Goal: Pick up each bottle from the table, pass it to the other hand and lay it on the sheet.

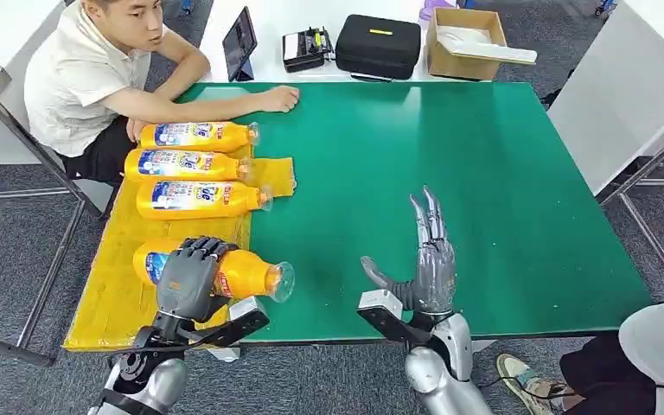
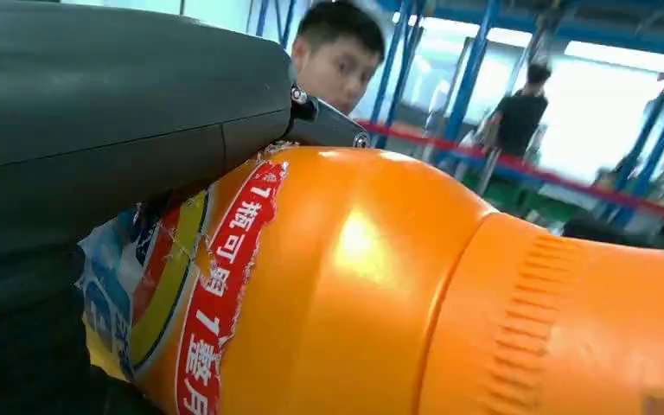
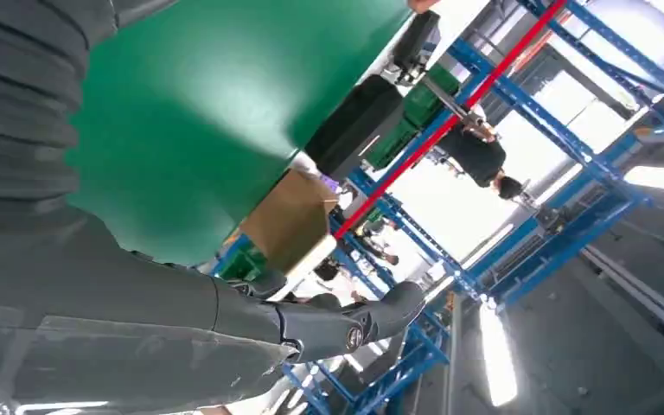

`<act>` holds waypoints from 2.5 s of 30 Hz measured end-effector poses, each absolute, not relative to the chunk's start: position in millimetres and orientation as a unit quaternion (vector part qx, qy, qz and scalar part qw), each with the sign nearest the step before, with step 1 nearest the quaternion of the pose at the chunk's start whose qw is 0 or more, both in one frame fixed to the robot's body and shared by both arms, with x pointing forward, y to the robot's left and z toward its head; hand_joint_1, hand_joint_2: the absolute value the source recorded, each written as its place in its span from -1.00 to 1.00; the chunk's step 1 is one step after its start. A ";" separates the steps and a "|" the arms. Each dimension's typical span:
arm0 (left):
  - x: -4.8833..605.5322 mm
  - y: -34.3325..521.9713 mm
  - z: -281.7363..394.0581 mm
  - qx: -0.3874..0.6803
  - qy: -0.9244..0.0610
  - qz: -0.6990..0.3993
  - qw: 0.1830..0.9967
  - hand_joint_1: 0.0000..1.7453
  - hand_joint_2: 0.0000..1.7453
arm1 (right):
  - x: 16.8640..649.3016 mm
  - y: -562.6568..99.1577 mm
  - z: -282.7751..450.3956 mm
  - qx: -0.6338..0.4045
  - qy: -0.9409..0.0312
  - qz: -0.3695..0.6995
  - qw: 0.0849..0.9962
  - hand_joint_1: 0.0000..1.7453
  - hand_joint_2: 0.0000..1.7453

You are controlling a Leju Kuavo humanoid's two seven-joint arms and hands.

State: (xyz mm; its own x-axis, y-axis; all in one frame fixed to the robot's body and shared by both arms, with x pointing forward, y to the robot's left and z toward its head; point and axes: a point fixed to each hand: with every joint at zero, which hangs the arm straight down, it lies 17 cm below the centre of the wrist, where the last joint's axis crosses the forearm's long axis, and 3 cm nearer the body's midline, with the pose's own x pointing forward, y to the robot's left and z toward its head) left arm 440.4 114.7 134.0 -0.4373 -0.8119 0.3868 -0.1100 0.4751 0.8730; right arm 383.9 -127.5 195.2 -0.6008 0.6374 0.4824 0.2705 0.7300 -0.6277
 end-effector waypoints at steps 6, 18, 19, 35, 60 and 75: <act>471.7 130.6 89.0 0.335 -0.669 -0.471 0.467 1.00 1.00 | 385.5 -130.3 195.6 -0.256 -0.861 0.243 0.367 -1.00 1.00; 506.6 145.0 53.4 0.361 -0.605 -0.520 0.483 -1.00 1.00 | 390.7 -129.3 184.5 -0.233 -0.862 0.233 0.385 -1.00 1.00; 508.0 143.5 49.0 0.353 -0.600 -0.524 0.491 -1.00 1.00 | 391.4 -129.1 183.1 -0.230 -0.862 0.232 0.388 -1.00 1.00; 521.3 137.2 15.3 0.262 -0.535 -0.590 0.545 -1.00 1.00 | 400.9 -129.0 170.3 -0.195 -0.864 0.214 0.412 -1.00 1.00; 474.7 89.5 42.5 0.170 -0.661 -0.487 0.545 -1.00 1.00 | 396.8 -129.5 161.6 -0.186 -0.864 0.208 0.419 -1.00 1.00; 438.1 43.1 141.8 0.111 -0.807 -0.339 0.472 -1.00 1.00 | 380.5 -127.5 187.8 0.106 -0.873 0.035 0.476 -1.00 1.00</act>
State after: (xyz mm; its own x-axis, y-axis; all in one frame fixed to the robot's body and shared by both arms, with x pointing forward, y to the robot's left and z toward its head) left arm 438.1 43.1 141.8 -0.5306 -0.4978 0.6860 0.1413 0.7461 0.6507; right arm 380.5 -127.5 187.8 -0.5252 -0.1508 0.8375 -0.2177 0.9752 0.0390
